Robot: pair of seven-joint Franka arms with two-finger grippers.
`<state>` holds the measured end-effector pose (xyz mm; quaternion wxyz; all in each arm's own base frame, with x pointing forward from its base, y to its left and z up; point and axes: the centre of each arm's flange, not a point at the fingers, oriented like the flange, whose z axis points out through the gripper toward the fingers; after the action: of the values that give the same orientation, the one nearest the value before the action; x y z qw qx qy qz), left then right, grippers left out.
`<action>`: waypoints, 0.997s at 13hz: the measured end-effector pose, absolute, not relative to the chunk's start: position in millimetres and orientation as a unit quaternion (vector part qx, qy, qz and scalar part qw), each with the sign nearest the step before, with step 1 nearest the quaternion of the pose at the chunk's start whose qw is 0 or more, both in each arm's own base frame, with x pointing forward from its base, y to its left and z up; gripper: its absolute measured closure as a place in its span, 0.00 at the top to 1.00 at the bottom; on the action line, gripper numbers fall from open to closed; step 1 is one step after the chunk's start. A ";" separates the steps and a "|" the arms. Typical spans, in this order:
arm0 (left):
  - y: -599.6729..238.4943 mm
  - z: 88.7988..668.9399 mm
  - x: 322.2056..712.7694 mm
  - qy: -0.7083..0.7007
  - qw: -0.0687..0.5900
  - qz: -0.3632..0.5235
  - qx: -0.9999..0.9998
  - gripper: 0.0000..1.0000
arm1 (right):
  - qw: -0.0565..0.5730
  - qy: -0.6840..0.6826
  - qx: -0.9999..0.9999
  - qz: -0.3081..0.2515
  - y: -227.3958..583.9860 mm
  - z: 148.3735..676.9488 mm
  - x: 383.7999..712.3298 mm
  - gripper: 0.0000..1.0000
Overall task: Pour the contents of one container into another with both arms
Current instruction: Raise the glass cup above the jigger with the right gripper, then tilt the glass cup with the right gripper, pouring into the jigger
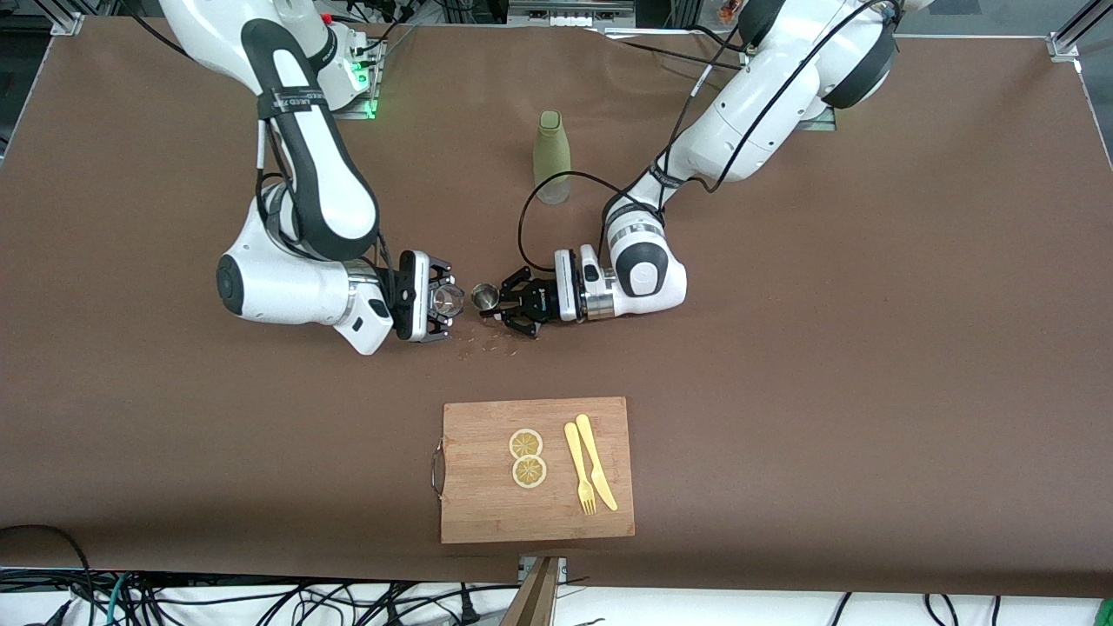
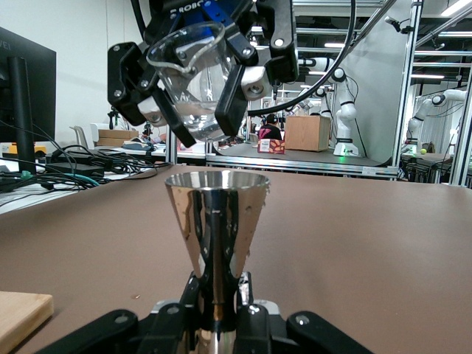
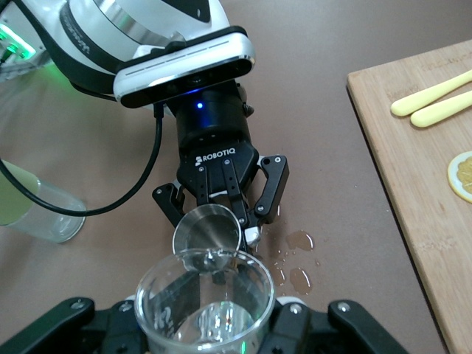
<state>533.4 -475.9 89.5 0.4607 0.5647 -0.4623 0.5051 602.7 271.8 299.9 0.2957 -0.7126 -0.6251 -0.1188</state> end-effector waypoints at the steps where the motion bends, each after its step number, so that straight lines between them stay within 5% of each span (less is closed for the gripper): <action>1: -476.0 90.2 534.3 -0.463 0.460 0.506 0.564 0.22 | 0.288 -0.628 -0.714 -0.113 275.8 299.7 601.0 0.31; 13: -474.6 89.9 536.2 -0.466 0.452 0.506 0.568 0.22 | 0.224 -0.651 -0.723 -0.047 305.1 309.1 581.9 0.31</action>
<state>536.2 -474.6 89.9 0.4516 0.5682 -0.4658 0.5062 581.9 305.1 309.1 0.2244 -0.7235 -0.6512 -0.0470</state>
